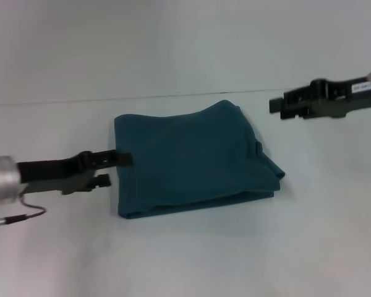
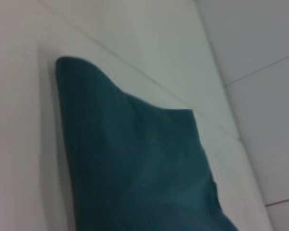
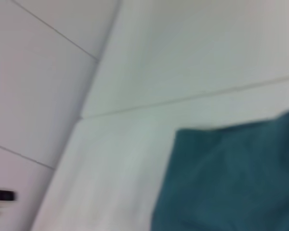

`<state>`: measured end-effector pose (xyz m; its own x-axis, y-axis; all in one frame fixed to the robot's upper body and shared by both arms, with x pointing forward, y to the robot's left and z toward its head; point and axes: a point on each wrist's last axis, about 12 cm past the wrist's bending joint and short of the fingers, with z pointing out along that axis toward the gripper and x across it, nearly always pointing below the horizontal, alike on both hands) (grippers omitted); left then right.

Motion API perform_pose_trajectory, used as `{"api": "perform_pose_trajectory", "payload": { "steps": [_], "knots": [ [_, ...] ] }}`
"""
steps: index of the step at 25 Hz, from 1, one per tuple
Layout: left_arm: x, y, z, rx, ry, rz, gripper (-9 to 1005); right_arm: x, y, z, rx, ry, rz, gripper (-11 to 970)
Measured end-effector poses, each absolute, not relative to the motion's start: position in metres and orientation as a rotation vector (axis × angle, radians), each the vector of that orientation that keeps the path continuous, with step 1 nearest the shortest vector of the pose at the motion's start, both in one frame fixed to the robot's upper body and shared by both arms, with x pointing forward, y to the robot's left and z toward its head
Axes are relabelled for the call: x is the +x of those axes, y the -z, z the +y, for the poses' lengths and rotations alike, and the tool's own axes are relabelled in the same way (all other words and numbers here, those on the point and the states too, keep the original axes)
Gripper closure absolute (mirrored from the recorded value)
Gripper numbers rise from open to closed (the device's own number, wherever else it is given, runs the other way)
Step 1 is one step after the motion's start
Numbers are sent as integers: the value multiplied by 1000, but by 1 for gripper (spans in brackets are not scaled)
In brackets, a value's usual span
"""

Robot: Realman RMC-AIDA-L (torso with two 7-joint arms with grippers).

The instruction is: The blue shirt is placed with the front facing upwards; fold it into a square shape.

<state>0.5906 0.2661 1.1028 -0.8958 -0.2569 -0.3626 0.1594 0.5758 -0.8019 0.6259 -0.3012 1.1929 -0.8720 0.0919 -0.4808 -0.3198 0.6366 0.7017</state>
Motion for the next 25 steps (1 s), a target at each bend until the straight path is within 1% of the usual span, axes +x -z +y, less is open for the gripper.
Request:
{"api": "perform_pose_trajectory", "payload": {
  "steps": [2, 3, 6, 9, 12, 17, 20, 25],
  "knots": [
    [594, -1102, 260, -74, 1256, 2380, 46, 627, -1200, -306, -186, -1165, 2341, 522],
    [607, -1101, 242, -32, 1187, 2437, 46, 628, -1203, -308, -183, -1167, 2330, 522],
    [615, -1101, 229, 20, 1115, 2471, 46, 629, -1209, -313, -178, -1168, 2308, 521],
    [621, -1102, 220, 44, 1059, 2465, 46, 628, -1210, -315, -180, -1167, 2302, 442],
    [624, -1105, 220, 34, 1040, 2451, 47, 627, -1209, -317, -177, -1164, 2302, 363],
    [627, -1106, 228, 32, 971, 2461, 47, 627, -1209, -318, -179, -1164, 2302, 179],
    [630, -1106, 231, 50, 897, 2467, 47, 628, -1211, -316, -186, -1165, 2298, 180],
    [635, -1101, 224, 82, 804, 2487, 46, 629, -1212, -315, -188, -1165, 2295, 180]
  ]
}}
